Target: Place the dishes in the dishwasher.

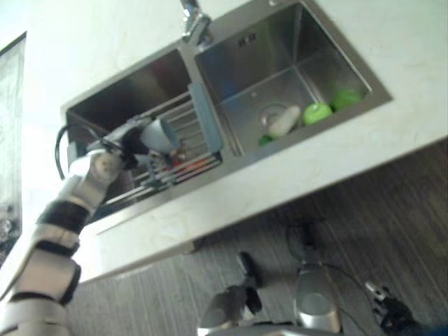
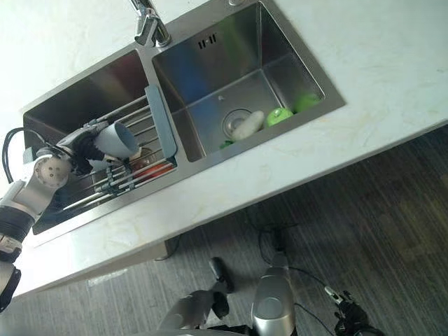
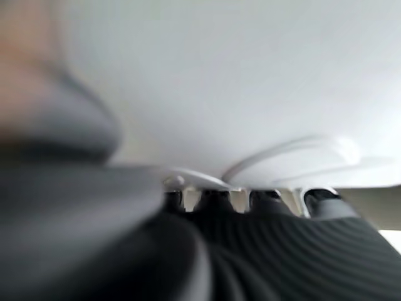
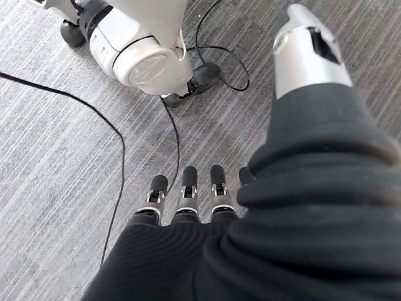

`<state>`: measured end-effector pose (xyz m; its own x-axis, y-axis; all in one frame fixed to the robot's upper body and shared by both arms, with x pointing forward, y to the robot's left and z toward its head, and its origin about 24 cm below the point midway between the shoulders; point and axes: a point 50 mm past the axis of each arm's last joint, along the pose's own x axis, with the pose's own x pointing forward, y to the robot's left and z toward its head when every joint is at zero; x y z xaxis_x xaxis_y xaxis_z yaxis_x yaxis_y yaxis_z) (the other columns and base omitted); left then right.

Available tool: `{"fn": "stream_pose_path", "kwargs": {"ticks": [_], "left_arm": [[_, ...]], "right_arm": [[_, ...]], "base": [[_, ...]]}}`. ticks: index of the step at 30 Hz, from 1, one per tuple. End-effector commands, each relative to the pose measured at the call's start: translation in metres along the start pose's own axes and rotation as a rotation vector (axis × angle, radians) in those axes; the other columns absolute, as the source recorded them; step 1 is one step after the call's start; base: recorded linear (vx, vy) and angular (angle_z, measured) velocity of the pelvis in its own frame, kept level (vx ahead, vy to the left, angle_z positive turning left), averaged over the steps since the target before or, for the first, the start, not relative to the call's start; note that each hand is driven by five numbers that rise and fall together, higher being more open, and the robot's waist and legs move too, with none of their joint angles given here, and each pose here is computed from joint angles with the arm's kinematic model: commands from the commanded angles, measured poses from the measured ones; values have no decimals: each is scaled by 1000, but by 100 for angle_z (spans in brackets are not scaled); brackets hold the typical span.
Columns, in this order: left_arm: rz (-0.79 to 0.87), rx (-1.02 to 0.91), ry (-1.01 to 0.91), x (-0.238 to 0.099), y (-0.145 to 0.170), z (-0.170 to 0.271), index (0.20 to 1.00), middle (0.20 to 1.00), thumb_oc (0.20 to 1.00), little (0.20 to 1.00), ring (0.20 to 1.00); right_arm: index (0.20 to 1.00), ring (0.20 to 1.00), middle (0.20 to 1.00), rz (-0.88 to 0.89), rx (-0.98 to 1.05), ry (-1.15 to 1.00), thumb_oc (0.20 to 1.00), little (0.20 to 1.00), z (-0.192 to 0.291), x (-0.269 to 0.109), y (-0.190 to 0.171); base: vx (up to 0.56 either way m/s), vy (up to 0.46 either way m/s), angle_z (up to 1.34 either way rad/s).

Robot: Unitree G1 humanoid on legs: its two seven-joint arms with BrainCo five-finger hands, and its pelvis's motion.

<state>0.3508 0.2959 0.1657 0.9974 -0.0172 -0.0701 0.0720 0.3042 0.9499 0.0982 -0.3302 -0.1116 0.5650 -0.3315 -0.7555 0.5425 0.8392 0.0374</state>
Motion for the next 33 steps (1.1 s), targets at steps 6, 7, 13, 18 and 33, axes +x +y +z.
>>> {"fn": "stream_pose_path", "kwargs": {"ticks": [6, 7, 13, 18, 33], "left_arm": [[-197, 131, 70, 1, -22, -13, 200, 200, 200, 200, 200], [-219, 134, 37, 1, -22, -9, 200, 200, 200, 200, 200], [-256, 49, -281, -5, -11, 37, 200, 200, 200, 200, 200], [-16, 18, -379, -9, 27, 58, 200, 200, 200, 200, 200], [613, 154, -289, -75, 126, 30, 200, 200, 200, 200, 200]], "right_arm": [[1000, 1000, 1000, 30, 57, -34, 1000, 1000, 1, 3, 12], [1000, 1000, 1000, 35, 60, -42, 1000, 1000, 3, 3, 13], [1000, 1000, 1000, 29, 61, -37, 1000, 1000, -1, 2, 13], [1000, 1000, 1000, 18, 57, 8, 1000, 1000, -22, -4, 8], [1000, 1000, 1000, -29, 87, 149, 1000, 1000, -69, -16, 11]], "base": [[-35, -1, 8], [-13, 5, 7], [-7, 17, 6], [13, 0, 14], [-2, -81, 15]]}}
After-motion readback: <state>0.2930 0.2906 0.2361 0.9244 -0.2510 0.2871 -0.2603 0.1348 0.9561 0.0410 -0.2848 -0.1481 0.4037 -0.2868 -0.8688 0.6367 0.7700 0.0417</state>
